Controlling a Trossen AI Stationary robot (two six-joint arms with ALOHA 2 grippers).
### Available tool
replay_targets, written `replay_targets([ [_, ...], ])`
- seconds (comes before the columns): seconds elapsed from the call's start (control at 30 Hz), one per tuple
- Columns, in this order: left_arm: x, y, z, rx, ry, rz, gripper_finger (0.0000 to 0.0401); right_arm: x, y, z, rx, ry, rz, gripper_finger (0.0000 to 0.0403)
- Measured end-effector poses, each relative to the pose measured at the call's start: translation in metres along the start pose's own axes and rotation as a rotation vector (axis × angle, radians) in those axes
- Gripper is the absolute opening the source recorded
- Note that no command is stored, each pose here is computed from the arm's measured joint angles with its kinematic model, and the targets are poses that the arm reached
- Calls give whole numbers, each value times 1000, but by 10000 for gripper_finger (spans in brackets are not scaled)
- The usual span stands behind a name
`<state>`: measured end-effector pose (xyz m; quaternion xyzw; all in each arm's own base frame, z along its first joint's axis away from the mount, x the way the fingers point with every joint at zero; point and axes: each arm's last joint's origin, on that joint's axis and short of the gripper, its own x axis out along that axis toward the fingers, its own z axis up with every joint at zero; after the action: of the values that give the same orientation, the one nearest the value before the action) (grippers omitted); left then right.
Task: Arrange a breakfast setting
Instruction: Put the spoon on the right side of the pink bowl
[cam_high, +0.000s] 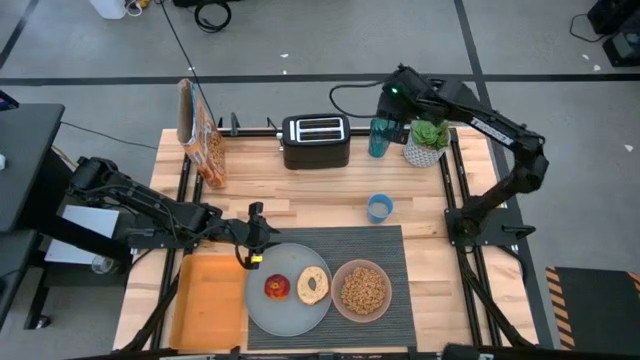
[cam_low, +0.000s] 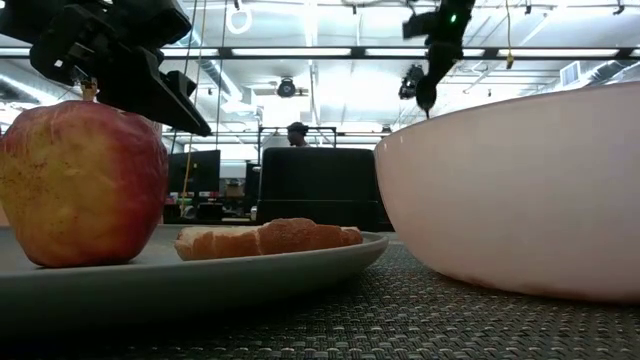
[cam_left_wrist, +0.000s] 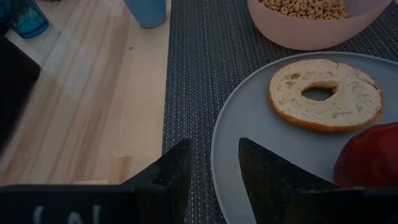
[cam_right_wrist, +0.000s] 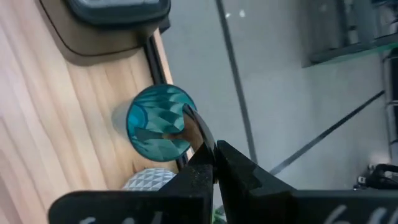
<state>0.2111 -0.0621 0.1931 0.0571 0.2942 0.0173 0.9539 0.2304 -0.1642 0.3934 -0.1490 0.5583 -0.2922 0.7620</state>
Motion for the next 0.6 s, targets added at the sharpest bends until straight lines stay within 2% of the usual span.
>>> replay_targets([
  [0.3,0,0,0,1,0,0,141,-63,16,-13,76,-161,-69,20],
  [0.6,0,0,0,-9,-2,-1,141,-108,32,-29,128,-324,-9,20],
])
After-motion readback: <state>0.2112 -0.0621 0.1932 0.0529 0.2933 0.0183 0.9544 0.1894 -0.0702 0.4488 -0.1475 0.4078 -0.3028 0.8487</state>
